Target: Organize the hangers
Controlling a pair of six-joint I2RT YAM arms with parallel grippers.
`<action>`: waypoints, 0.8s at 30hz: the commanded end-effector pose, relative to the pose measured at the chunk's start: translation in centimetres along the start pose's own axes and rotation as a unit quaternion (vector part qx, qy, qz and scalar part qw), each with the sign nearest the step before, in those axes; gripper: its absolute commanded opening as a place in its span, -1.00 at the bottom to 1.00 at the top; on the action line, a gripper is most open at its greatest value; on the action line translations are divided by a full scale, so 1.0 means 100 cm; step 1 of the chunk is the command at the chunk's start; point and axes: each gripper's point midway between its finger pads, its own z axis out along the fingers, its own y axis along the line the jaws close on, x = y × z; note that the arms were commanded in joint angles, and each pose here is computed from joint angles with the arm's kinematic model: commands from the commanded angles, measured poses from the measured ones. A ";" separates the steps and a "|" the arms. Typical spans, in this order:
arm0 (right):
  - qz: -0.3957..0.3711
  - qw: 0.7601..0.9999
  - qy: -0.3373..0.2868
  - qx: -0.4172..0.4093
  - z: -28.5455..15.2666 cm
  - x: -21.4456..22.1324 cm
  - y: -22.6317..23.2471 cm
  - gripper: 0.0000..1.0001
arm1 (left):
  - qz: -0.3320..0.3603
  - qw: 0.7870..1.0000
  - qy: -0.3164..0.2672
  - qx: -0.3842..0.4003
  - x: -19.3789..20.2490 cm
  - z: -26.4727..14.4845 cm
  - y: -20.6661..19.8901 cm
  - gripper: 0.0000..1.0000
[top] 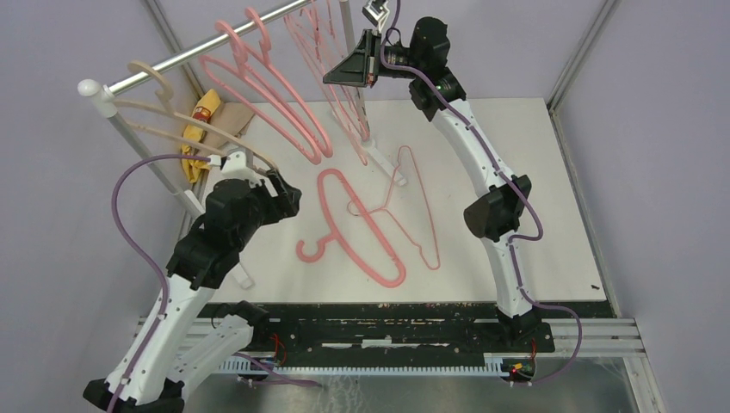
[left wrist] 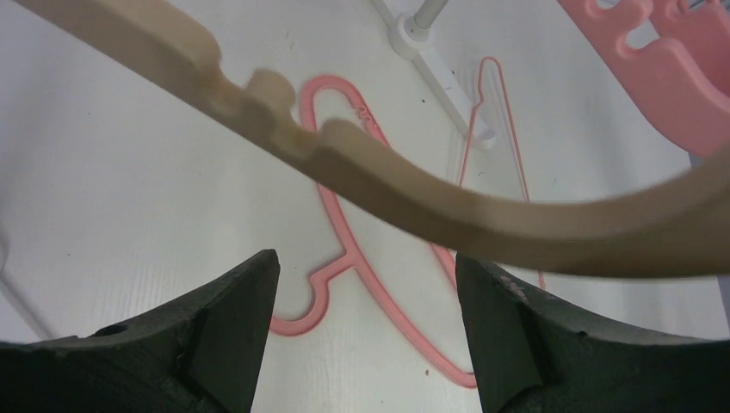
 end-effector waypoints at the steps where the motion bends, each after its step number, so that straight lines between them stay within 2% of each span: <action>1: -0.035 0.999 -0.012 -0.008 0.002 -0.007 0.007 -0.95 | 0.015 1.000 -0.016 0.021 -0.008 0.006 -0.017 0.63; 5: -0.036 0.999 -0.014 -0.004 0.002 -0.007 0.002 -0.94 | 0.031 0.999 -0.010 0.015 0.002 0.010 -0.031 0.63; 11: -0.047 0.999 -0.020 -0.002 0.001 -0.010 0.002 -0.94 | 0.063 0.998 0.009 0.027 0.031 0.016 -0.072 0.63; 15: -0.052 0.998 -0.022 -0.002 0.001 -0.011 0.002 -0.94 | 0.066 0.997 0.002 0.031 0.040 0.015 -0.088 0.64; 24: -0.076 0.996 -0.047 -0.014 0.002 -0.023 0.016 -0.94 | 0.066 0.996 -0.028 0.054 0.034 0.006 -0.112 0.65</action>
